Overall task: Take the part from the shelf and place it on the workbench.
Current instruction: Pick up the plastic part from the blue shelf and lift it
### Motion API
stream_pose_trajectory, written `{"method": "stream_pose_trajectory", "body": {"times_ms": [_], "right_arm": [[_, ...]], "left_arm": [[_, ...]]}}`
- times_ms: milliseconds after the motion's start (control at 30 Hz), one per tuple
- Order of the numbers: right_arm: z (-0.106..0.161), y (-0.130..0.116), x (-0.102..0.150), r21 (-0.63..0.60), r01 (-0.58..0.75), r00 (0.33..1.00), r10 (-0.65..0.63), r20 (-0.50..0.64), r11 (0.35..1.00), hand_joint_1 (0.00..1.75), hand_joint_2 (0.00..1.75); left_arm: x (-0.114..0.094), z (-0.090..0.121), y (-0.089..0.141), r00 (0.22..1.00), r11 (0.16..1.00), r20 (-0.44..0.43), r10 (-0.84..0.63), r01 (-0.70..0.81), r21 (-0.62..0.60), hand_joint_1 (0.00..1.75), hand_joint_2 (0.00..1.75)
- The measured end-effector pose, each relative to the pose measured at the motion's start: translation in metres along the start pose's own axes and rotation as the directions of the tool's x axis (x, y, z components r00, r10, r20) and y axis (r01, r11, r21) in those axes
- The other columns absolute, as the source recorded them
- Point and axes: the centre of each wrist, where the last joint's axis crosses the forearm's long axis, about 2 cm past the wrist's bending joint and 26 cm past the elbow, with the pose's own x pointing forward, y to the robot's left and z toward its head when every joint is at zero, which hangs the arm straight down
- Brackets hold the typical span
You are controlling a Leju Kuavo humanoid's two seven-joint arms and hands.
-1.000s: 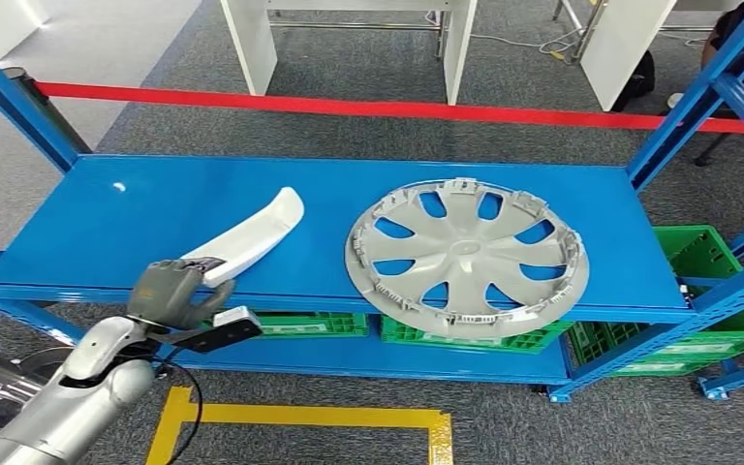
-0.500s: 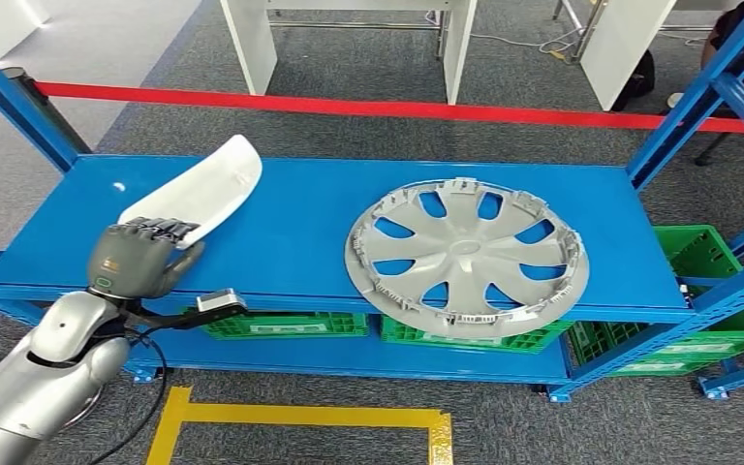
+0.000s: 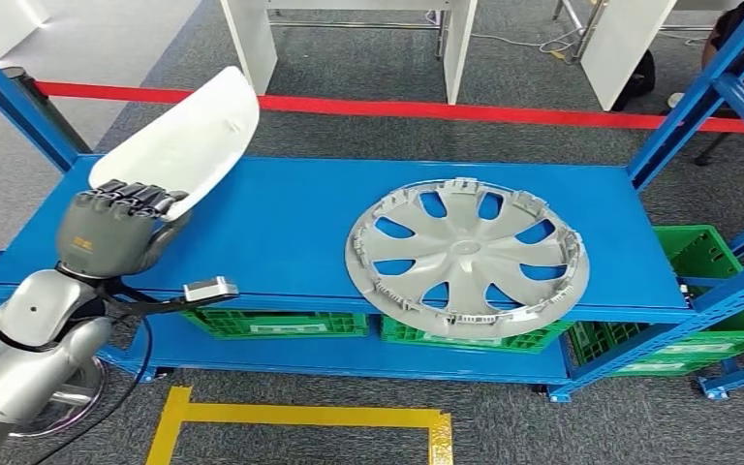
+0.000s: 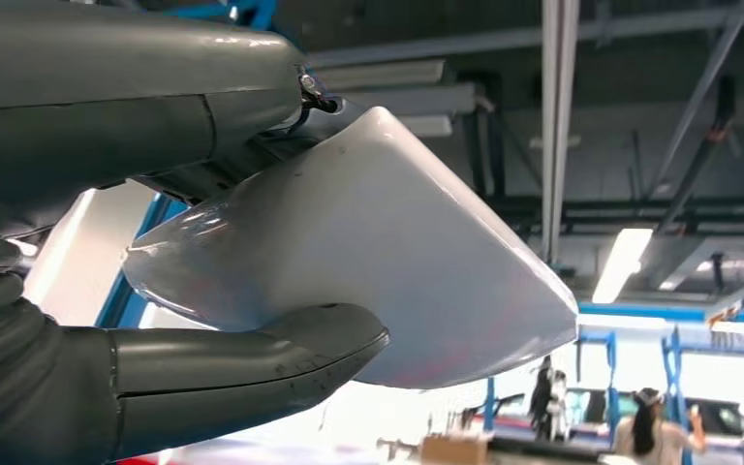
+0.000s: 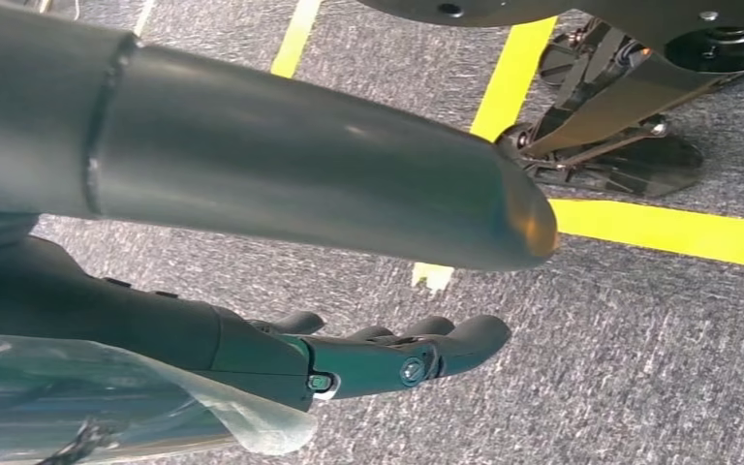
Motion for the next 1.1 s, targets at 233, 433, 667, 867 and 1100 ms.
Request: {"method": "stream_pose_trajectory", "body": {"times_ms": [233,433,667,867,1100], "right_arm": [[0.000,0.000,0.000,-0.001,0.002,1.000,-0.002,0.001,1.000,0.00,0.00],[0.000,0.000,0.000,-0.001,0.008,1.000,-0.008,0.003,1.000,0.00,0.00],[0.000,0.000,0.001,-0.002,0.018,1.000,-0.018,0.003,1.000,0.00,0.00],[0.000,0.000,0.000,-0.004,0.022,1.000,-0.022,0.002,1.000,0.00,0.00],[0.000,0.001,0.001,-0.018,0.015,1.000,-0.015,0.004,1.000,0.00,0.00]], "left_arm": [[0.002,-0.007,0.006,1.000,0.999,0.015,-0.006,0.006,0.032,1.75,1.75],[0.001,-0.006,0.006,1.000,0.999,-0.013,0.023,-0.023,0.029,1.75,1.75],[0.001,-0.005,0.005,0.996,0.997,-0.041,0.079,-0.078,0.008,1.75,1.75],[0.001,-0.003,0.005,0.993,0.995,-0.056,0.102,-0.102,-0.005,1.75,1.75],[-0.005,0.011,0.009,0.992,0.995,-0.074,0.098,-0.099,-0.013,1.75,1.75]]}}
